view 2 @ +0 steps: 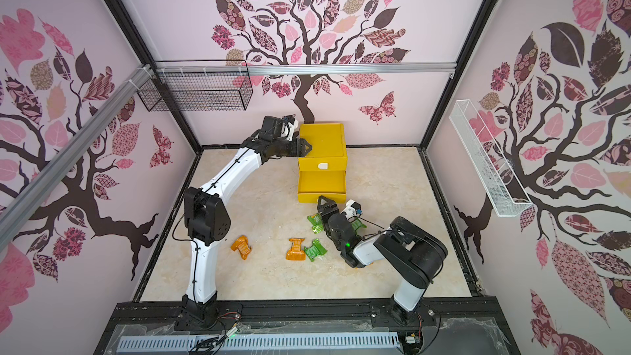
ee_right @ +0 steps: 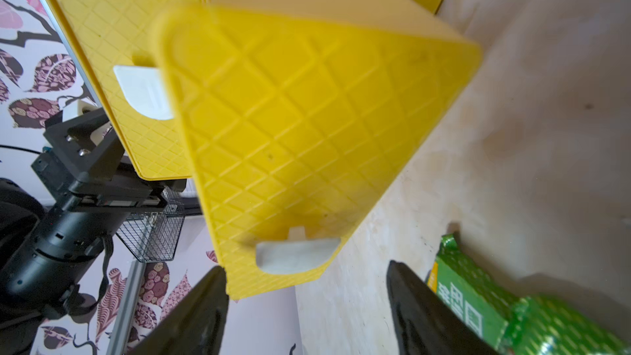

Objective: Place the cookies into the drawer by color
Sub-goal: Open the drawer in the storage box.

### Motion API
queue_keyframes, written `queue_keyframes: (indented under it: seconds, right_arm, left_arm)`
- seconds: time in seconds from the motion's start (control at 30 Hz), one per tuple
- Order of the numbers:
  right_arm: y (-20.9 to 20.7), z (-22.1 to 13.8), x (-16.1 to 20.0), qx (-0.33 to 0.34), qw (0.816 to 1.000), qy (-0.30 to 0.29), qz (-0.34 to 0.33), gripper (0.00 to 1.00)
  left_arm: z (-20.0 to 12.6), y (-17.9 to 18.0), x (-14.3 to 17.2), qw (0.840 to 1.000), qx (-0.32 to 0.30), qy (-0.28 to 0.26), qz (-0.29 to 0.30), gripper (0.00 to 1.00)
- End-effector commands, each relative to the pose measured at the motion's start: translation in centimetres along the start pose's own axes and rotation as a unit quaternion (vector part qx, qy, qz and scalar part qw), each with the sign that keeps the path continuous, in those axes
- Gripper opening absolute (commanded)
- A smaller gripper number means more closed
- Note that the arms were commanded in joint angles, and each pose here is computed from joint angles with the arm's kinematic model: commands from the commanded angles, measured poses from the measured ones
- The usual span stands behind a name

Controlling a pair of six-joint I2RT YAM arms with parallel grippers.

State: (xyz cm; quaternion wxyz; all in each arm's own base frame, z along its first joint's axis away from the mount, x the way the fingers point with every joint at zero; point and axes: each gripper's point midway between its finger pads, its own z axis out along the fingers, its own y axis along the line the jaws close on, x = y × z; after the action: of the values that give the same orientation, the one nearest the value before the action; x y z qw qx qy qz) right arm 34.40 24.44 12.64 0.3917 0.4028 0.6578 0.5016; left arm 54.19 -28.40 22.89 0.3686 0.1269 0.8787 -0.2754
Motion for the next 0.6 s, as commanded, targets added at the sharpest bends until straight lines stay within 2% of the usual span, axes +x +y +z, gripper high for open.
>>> queue_keyframes:
  seconds: [0.0, 0.2, 0.37, 0.57]
  right_arm:
    - [0.4, -1.5, -0.6, 0.019, 0.998, 0.000, -0.055, 0.81]
    - [-0.6, -4.5, -2.0, 0.068, 0.988, 0.005, -0.135, 0.87]
    - [-1.0, -7.1, -3.9, 0.093, 0.977, -0.011, -0.189, 0.91]
    - [-0.9, -9.2, -5.5, 0.116, 0.962, -0.020, -0.245, 0.96]
  left_arm:
    - [-0.4, 0.7, 2.2, 0.999, -0.023, 0.039, -0.008, 0.77]
    - [-2.8, 0.0, 0.2, 0.999, -0.032, 0.006, 0.007, 0.86]
    - [-5.7, -0.9, -1.5, 0.999, -0.039, -0.025, 0.024, 0.97]
    - [-9.0, -1.6, -2.2, 0.996, -0.048, -0.051, 0.048, 0.97]
